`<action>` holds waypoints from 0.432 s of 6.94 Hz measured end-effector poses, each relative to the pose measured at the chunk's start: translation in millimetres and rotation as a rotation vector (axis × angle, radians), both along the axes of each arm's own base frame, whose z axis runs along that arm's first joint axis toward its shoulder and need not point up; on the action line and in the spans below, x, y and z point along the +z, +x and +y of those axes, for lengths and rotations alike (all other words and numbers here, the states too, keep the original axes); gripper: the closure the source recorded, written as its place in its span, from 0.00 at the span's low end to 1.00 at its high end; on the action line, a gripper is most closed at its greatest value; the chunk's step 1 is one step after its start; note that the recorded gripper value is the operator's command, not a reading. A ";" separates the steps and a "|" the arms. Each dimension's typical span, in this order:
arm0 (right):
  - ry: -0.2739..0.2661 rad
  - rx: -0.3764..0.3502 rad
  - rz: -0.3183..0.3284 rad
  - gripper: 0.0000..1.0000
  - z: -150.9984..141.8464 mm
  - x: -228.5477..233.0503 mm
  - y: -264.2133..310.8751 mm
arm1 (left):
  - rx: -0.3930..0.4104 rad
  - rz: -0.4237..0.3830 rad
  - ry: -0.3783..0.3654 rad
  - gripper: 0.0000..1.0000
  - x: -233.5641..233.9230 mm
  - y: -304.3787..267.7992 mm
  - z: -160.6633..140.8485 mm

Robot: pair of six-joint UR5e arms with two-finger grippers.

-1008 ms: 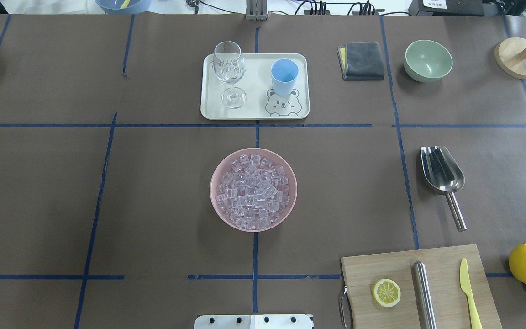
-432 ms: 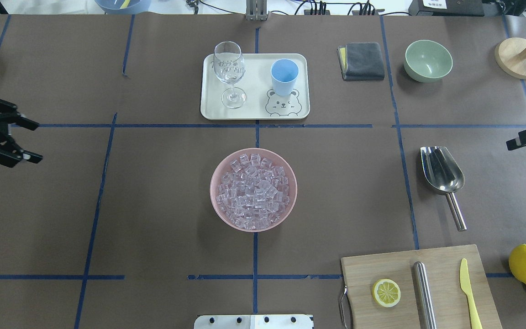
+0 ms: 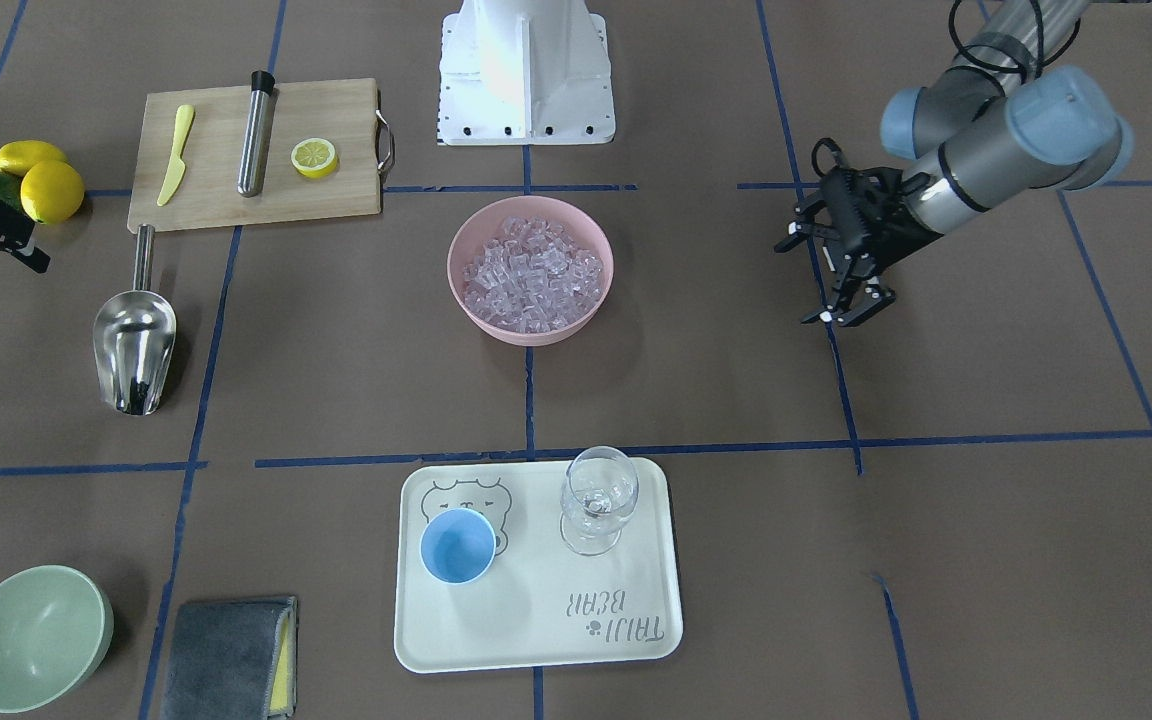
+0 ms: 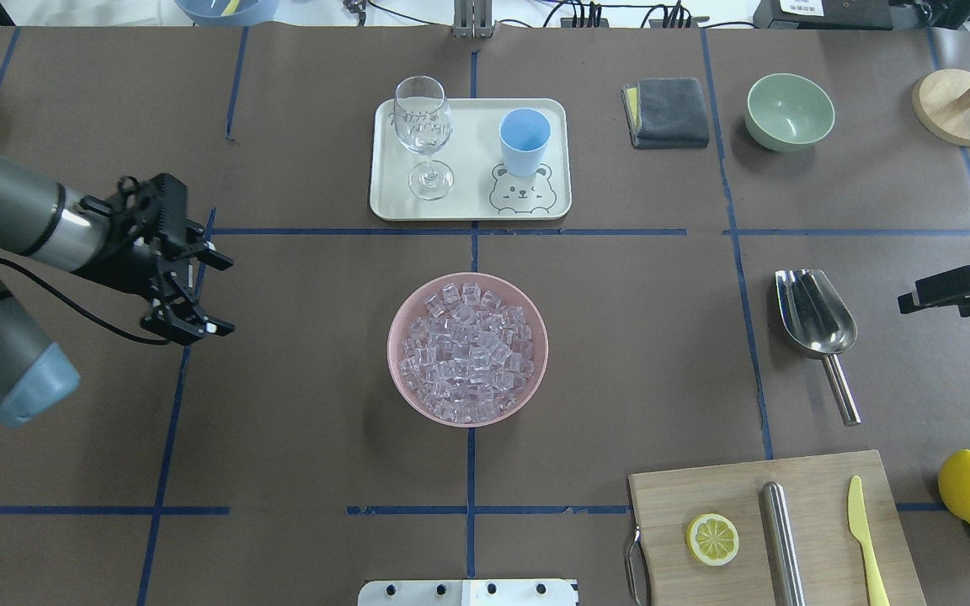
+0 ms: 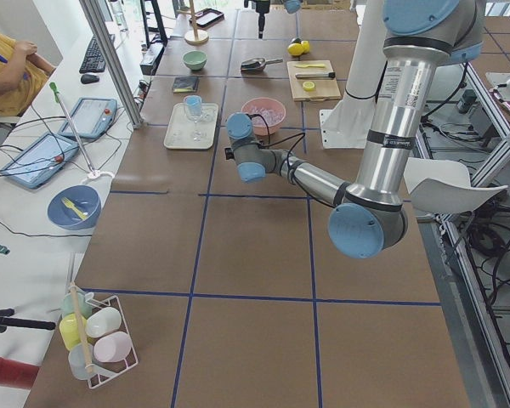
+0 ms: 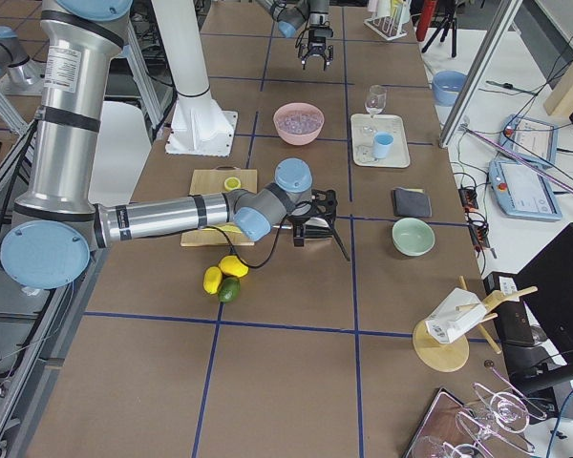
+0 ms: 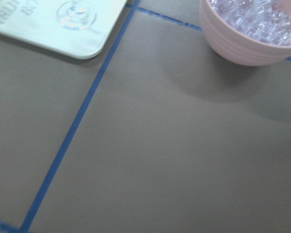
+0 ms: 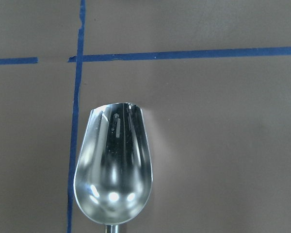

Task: Put ice in cup with scoop
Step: 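Move the right gripper toward the metal scoop while the left approaches the bowl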

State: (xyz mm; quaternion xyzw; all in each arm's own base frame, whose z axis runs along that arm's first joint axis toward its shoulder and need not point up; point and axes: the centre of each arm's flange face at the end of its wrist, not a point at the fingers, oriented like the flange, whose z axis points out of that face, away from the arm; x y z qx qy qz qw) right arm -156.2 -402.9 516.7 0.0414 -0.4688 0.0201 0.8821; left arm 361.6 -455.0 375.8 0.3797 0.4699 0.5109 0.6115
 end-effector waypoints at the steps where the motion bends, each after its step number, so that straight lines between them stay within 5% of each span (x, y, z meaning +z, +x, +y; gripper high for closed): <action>1: -0.018 0.024 0.030 0.00 14.9 -10.7 -24.7 | 0.027 0.028 0.045 0.00 -12.6 39.4 9.6; 3: 0.000 0.065 0.085 0.00 43.4 -23.9 -50.7 | 0.022 0.057 0.114 0.00 -24.9 101.0 32.9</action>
